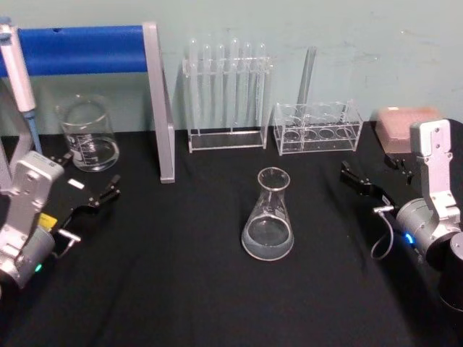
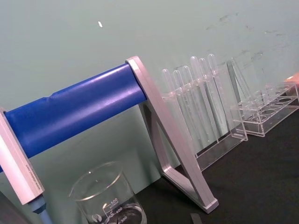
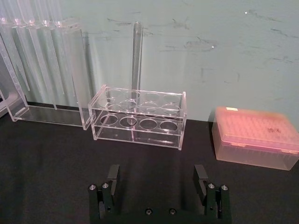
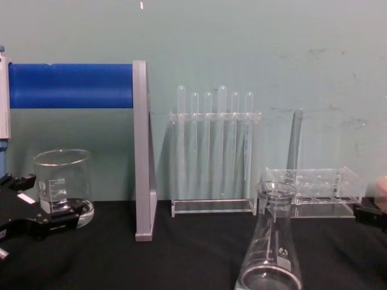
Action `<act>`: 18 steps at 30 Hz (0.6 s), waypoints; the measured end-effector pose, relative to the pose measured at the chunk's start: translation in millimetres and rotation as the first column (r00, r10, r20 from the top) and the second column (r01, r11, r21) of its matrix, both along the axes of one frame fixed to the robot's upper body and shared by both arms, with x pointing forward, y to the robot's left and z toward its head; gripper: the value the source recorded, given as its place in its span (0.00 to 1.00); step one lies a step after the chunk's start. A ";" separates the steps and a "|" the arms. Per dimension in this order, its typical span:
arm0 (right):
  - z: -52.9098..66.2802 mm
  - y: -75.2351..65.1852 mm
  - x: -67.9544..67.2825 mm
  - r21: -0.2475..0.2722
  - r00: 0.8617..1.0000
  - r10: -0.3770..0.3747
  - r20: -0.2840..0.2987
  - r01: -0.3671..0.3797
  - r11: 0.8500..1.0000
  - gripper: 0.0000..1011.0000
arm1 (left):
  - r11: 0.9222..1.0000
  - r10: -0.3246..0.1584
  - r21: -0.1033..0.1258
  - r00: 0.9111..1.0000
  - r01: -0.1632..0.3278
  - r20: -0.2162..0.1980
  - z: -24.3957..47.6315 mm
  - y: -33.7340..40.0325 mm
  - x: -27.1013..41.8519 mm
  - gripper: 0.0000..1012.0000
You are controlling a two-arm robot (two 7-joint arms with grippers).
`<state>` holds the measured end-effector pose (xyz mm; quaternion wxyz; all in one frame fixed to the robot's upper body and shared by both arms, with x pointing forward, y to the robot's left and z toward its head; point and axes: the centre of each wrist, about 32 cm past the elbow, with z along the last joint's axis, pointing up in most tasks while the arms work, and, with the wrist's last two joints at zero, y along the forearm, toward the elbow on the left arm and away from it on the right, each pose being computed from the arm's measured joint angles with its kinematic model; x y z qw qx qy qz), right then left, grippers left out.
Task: Grasp the erlenmeyer flask with one hand, shake it three times, then place it back.
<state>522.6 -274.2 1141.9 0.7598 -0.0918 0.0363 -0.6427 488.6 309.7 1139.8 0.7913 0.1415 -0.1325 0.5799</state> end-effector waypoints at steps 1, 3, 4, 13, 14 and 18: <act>0.0 0.0 0.0 0.000 1.000 0.000 0.000 0.000 1.000 0.99 | 1.000 0.000 0.000 1.000 0.000 0.000 0.0 0.0 0.0 0.99; 0.0 0.0 0.0 0.000 1.000 0.000 0.000 0.000 1.000 0.99 | 1.000 0.000 0.000 1.000 0.000 0.000 0.0 0.0 0.0 0.99; 0.0 0.0 0.0 0.000 1.000 0.000 0.000 0.000 1.000 0.99 | 1.000 0.000 0.000 1.000 0.000 0.000 0.0 0.0 0.0 0.99; 0.0 0.0 0.0 0.000 1.000 -0.001 -0.001 0.001 1.000 0.99 | 1.000 0.000 0.000 1.000 0.000 0.000 0.0 0.0 0.0 0.99; 0.0 0.0 0.0 0.000 1.000 -0.001 -0.001 0.001 1.000 0.99 | 1.000 0.000 0.000 1.000 0.000 0.000 0.0 0.0 0.0 0.99; 0.0 0.0 0.0 0.000 1.000 -0.002 -0.001 0.002 1.000 0.99 | 1.000 0.000 0.000 1.000 0.000 0.000 0.0 0.0 0.0 0.99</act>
